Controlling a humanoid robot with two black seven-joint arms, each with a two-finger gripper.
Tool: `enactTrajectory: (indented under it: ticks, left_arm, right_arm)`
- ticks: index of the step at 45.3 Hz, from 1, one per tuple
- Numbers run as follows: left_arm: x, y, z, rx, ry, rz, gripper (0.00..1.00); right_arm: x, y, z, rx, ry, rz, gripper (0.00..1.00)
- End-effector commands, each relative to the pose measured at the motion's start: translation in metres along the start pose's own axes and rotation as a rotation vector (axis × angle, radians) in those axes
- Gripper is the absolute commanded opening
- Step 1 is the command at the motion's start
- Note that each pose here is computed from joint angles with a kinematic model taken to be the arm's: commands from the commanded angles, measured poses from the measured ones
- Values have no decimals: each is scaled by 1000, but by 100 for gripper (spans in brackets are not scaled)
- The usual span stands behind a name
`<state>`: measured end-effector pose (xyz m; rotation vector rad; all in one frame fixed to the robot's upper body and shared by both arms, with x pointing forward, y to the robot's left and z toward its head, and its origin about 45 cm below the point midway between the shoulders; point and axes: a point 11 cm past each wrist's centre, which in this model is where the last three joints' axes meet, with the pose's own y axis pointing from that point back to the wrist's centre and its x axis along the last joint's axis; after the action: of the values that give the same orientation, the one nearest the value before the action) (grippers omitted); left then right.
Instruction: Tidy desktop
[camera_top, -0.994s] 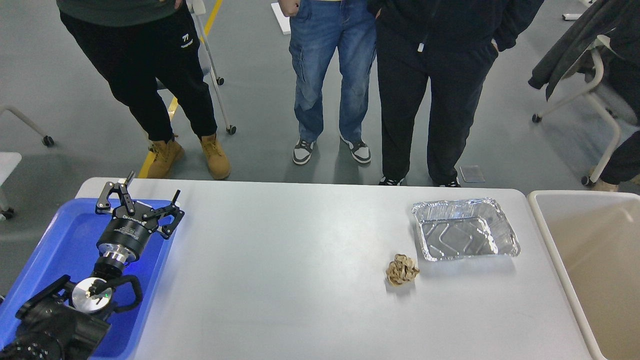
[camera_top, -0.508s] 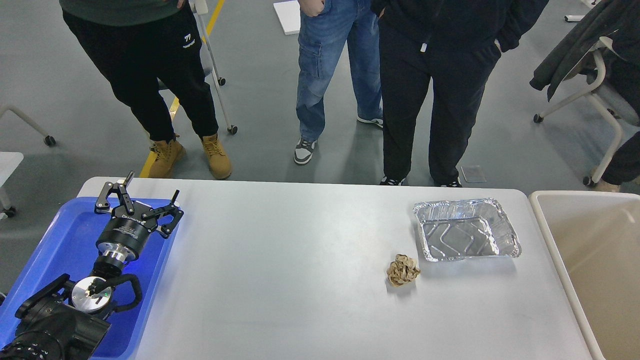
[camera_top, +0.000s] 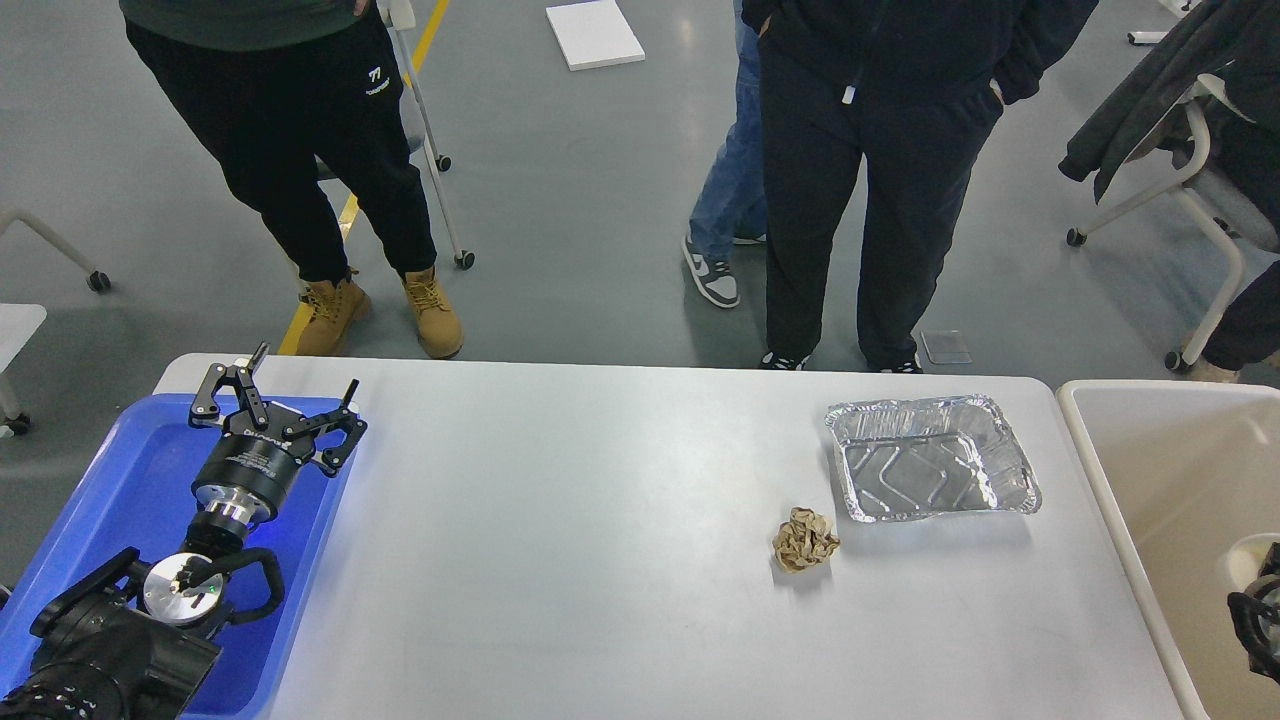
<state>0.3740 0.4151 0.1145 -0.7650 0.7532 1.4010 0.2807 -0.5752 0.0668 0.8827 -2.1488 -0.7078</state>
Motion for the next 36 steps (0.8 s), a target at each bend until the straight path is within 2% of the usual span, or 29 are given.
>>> enactTrajectory:
  ticks: [1,12,18,25,31,36]
  left_arm:
    - [0,0,0,0,0,0,100]
    - [-1,-1,0,1,-1,-1,100]
    - [-1,-1,0,2,-2,-2,100]
    - [0,0,0,2,-2,0,100]
    - [-1,-1,0,1,-1,-1,100]
    - [0,0,0,0,0,0,100]
  right_arm:
    - [-3,-1,9,-13,-7,-10,100]
    - [-10,0,4,-3,24,-41,100]
    - [-16,3,-14,28,24,-127,100]
    - [-1,13,-68,120,9,-213,100]
    - [21,38,-142,259,-33,-318,100]
    - [23,58,-180,338,-38,-403,100]
